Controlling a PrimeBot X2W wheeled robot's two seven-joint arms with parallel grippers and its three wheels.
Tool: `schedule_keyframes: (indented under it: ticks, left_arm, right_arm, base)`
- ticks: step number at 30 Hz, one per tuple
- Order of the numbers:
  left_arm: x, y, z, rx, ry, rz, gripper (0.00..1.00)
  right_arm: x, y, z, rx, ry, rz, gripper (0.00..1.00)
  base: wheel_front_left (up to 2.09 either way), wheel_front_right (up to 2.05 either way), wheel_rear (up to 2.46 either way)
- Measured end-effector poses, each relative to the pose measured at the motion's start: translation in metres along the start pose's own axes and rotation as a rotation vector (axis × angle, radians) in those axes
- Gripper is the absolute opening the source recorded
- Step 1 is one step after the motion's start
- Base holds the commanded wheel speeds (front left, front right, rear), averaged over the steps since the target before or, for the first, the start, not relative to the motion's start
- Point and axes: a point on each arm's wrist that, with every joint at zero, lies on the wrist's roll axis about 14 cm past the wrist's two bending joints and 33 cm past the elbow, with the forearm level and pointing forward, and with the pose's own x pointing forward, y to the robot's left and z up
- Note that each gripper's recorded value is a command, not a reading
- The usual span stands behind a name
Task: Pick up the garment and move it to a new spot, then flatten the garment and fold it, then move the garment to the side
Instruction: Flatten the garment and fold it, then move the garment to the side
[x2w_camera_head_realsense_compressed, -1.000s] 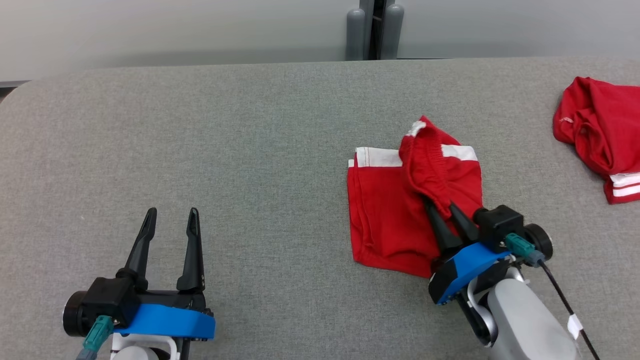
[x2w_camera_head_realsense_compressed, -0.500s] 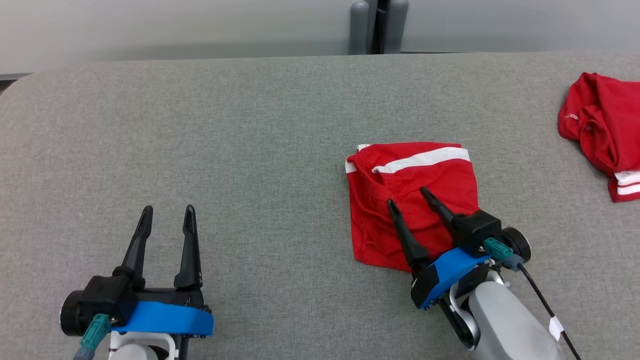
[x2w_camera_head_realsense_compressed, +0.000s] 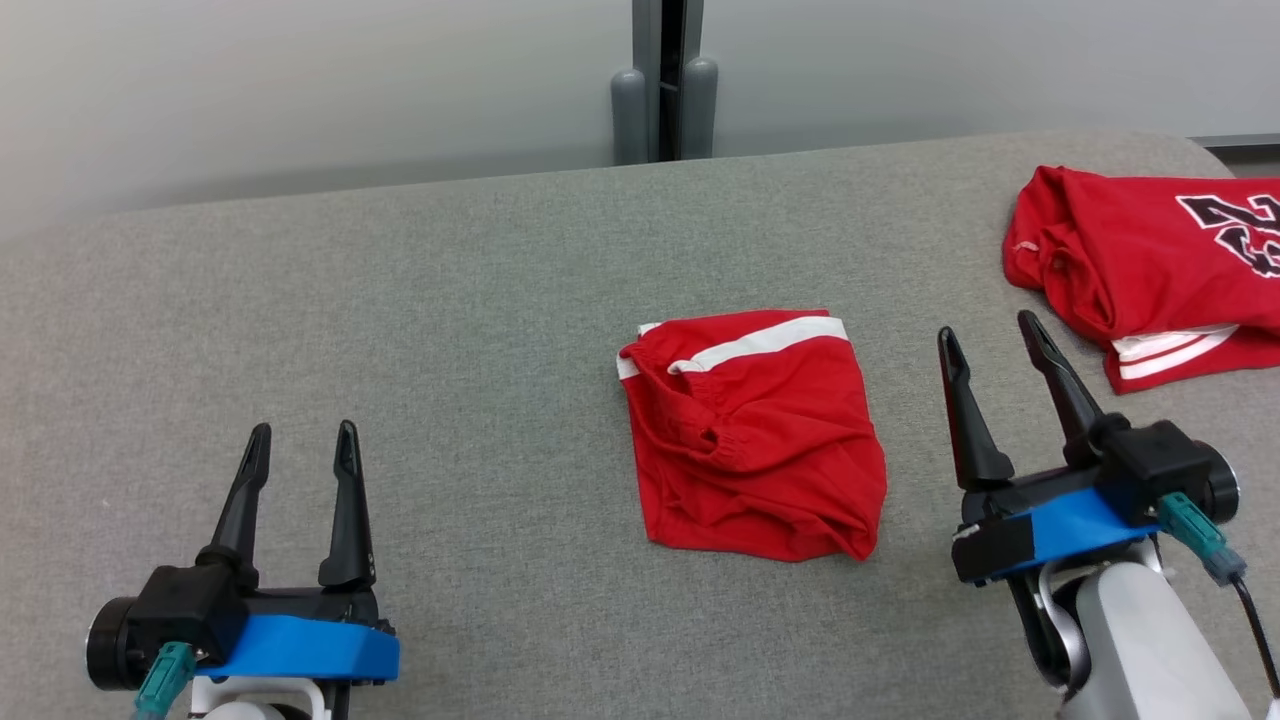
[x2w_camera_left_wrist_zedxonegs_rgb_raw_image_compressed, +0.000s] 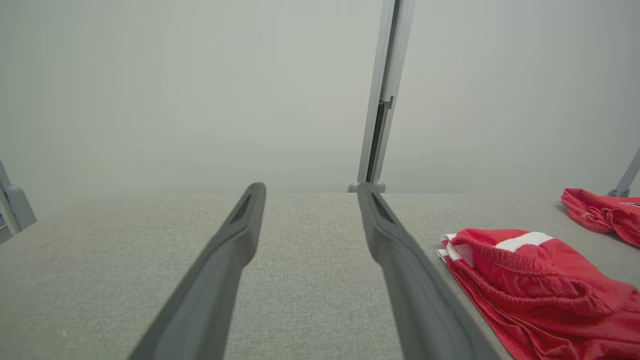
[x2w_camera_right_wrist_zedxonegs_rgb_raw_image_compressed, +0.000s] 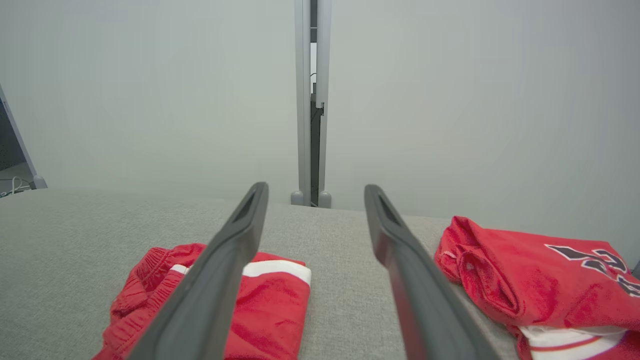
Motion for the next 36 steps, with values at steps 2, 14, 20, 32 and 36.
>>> schedule_keyframes:
  ticks: [2,14,20,32,36]
  left_arm:
    - [0.0,-0.001,0.004,0.003,-0.012,-0.005,1.0]
    - [-0.022,0.0,0.006,0.036,-0.001,-0.004,1.0]
    - [-0.032,0.006,-0.001,0.045,0.024,0.014,1.0]
    - [-0.037,0.012,-0.002,0.046,0.032,0.028,1.0]
    - [-0.033,0.01,-0.005,0.043,0.037,0.024,1.0]
  right_arm:
    - [-0.011,-0.007,0.005,0.002,-0.015,-0.029,1.0]
    - [-0.072,-0.012,0.003,0.059,-0.004,-0.122,1.0]
    - [-0.083,-0.006,0.0,0.075,0.006,-0.124,1.0]
    - [-0.084,0.003,-0.009,0.091,0.036,-0.108,1.0]
    - [-0.07,0.009,-0.008,0.087,0.03,-0.078,1.0]
  base:
    - [0.0,0.0,0.0]
    - [0.0,0.0,0.0]
    - [0.0,0.0,0.0]
    - [0.0,0.0,0.0]
    - [0.0,0.0,0.0]
